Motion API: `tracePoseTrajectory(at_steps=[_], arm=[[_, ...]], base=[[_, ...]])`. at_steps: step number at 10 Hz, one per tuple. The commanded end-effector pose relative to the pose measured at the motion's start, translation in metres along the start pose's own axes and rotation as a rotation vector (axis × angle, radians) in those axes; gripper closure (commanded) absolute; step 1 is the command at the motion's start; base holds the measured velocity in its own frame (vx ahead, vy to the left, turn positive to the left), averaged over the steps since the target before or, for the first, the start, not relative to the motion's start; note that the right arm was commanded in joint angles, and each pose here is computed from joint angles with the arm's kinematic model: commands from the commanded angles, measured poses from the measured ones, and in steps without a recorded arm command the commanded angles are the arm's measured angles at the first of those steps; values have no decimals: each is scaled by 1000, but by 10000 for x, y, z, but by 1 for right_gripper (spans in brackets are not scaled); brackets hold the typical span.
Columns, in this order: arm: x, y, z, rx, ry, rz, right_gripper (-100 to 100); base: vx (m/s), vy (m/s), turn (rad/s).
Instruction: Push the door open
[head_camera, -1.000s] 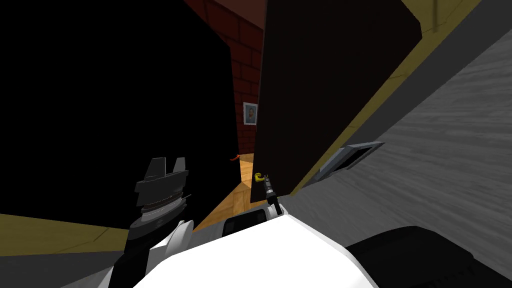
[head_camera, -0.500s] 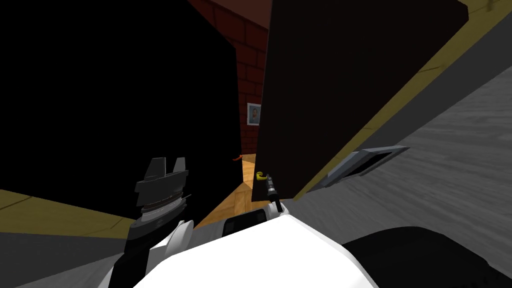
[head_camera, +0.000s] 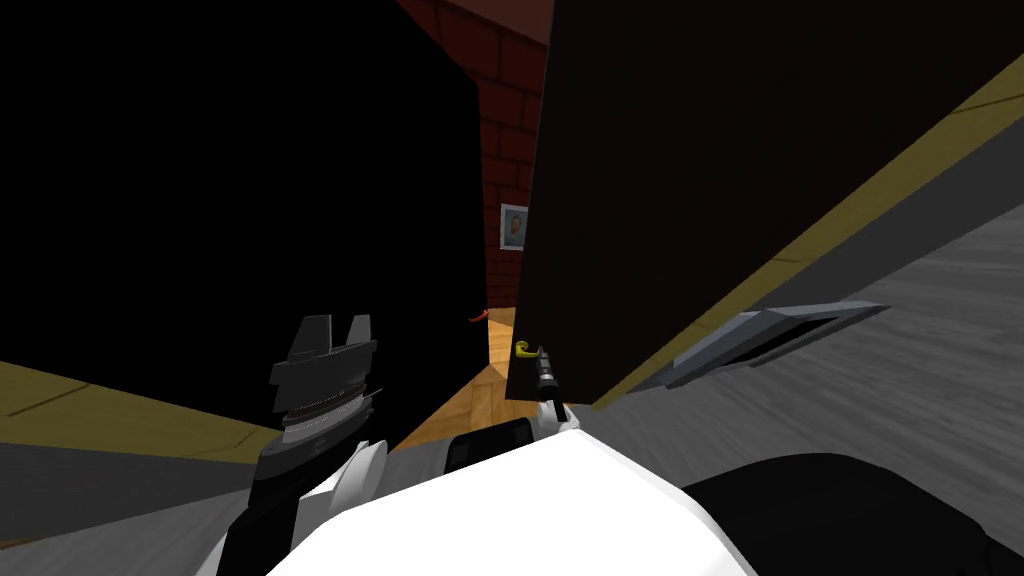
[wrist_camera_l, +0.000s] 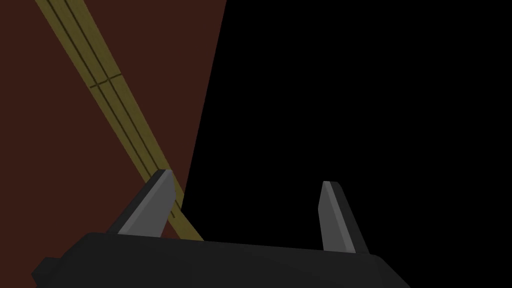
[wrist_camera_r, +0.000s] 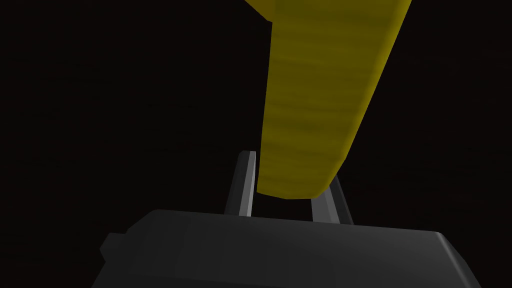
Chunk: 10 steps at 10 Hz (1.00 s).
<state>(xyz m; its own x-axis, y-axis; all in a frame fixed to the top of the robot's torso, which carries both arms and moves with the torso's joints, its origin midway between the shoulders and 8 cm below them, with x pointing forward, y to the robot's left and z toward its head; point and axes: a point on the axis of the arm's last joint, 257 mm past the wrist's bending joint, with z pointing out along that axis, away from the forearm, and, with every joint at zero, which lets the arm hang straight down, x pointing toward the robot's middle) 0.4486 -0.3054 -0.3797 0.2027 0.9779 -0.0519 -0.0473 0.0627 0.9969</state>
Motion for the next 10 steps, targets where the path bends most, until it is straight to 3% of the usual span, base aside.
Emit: tracePoseTrajectory(at_steps=[1, 2, 4, 5, 7, 8, 10], arm=[[-240, 109, 70, -29, -56, -11, 100], [-240, 109, 70, -29, -56, -11, 100], [-483, 112, 106, -30, -135, -15, 100], [-487, 112, 106, -30, -136, -15, 100], [-710, 106, 120, -28, -214, -16, 100], [-721, 106, 119, -28, -216, -16, 100], [-931, 90, 112, -22, -293, -15, 100]], base=[[31, -9, 123], [22, -9, 88], [40, -15, 174], [40, -25, 73], [55, -15, 181], [57, -13, 61], [57, -21, 158]])
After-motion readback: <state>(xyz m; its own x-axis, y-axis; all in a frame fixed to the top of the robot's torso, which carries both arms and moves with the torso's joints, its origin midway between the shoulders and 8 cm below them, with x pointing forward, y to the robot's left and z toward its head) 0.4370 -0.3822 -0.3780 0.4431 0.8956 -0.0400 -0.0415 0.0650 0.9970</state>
